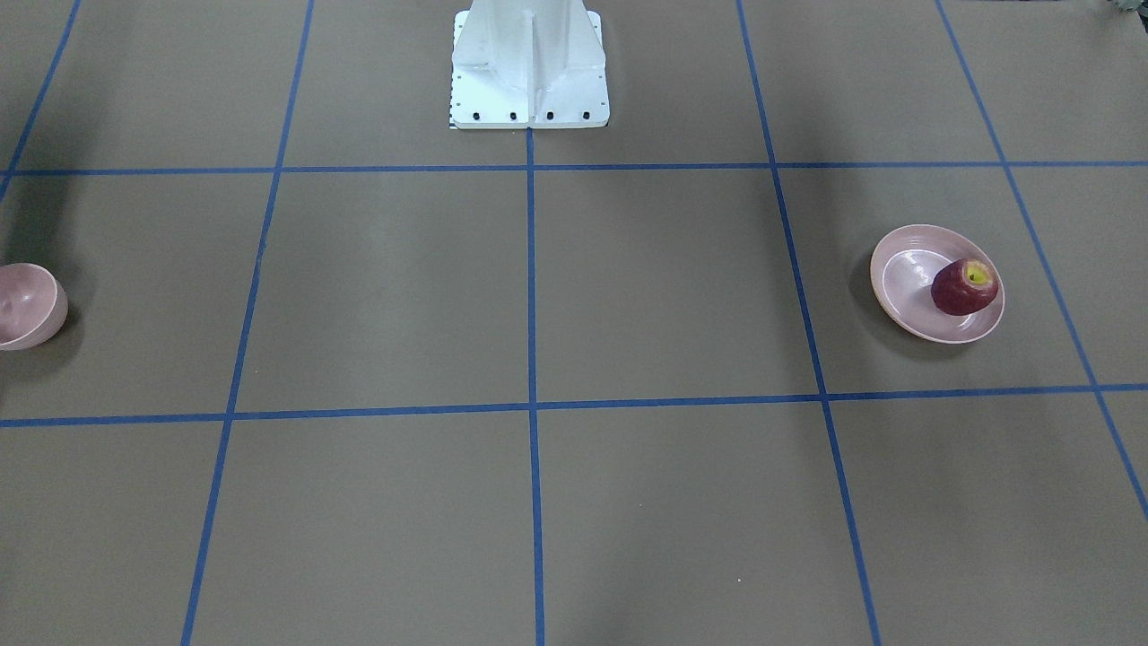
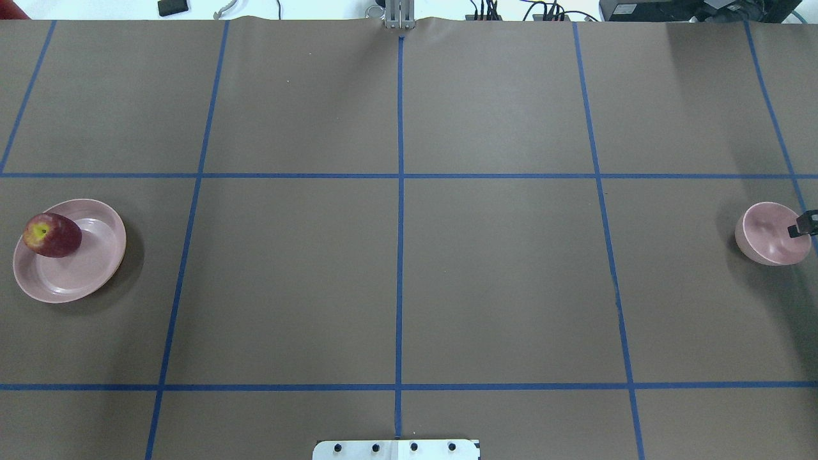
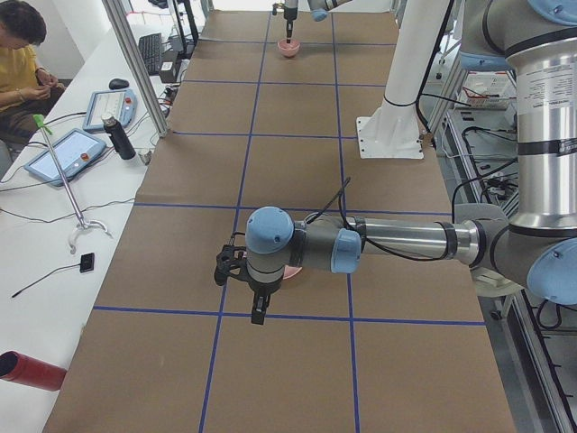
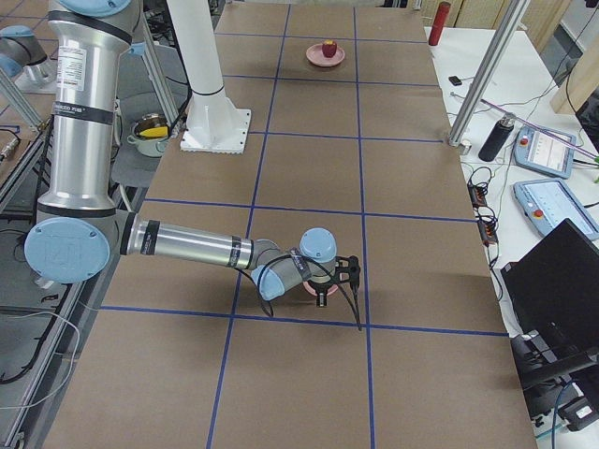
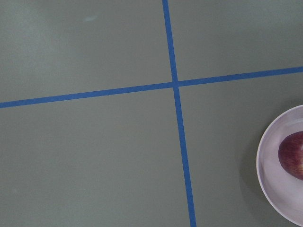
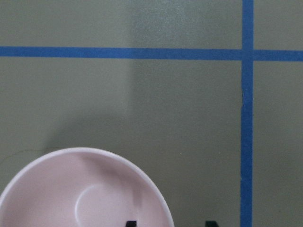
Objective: Move apple from plate to bowl
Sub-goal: 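Grip the pink bowl rim with the right gripper and drag it toward the table center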
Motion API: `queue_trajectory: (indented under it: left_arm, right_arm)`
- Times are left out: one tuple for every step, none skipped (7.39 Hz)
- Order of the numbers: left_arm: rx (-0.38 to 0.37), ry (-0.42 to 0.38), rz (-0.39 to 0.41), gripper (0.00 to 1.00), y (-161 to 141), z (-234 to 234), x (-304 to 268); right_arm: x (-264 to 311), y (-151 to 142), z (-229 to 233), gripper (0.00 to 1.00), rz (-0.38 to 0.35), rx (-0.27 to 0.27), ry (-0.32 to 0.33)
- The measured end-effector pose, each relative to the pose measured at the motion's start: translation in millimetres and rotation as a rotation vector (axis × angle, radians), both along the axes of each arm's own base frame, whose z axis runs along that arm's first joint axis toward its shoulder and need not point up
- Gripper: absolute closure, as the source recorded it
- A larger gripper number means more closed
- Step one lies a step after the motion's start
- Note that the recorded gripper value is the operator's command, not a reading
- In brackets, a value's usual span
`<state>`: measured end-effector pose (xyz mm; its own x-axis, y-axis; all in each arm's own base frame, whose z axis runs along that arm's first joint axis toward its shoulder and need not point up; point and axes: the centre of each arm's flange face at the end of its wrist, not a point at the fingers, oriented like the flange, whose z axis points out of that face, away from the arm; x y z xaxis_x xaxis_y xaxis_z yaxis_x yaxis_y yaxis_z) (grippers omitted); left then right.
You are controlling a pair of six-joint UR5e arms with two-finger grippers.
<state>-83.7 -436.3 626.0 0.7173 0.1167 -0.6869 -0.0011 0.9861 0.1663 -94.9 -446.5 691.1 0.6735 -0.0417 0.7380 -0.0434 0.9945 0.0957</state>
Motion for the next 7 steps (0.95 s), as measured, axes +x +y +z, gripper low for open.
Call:
queue_trajectory:
  left_arm:
    - [0.001,0.000,0.000,0.02,0.3,-0.1,-0.1]
    - [0.001,0.000,0.000,0.02,0.3,-0.3,-0.1]
    - [0.001,0.000,0.001,0.02,0.4,-0.4,-0.1]
    - [0.001,0.000,0.000,0.02,0.4,-0.5,-0.1]
    - [0.001,0.000,0.000,0.02,0.5,-0.5,-0.1]
    - [0.001,0.000,0.000,0.02,0.5,-0.7,-0.1]
    - [0.001,0.001,0.000,0.02,0.7,-0.8,0.0]
  right_arm:
    - [-2.3,-3.7,-10.9,1.00,-0.004,0.013,-0.016]
    - [-6.7,-11.5,-30.5,1.00,-0.005,0.025,-0.049]
    - [-13.3,-24.6,-57.3,1.00,0.015,0.023,-0.092]
    - [-23.8,-41.8,-92.9,1.00,0.054,0.010,-0.141]
    - [-44.9,-58.1,-138.2,1.00,0.087,-0.002,-0.193]
    - [-78.6,-68.2,-185.4,1.00,0.103,-0.018,-0.242]
    - [-121.6,-70.8,-233.6,1.00,0.120,-0.043,-0.288]
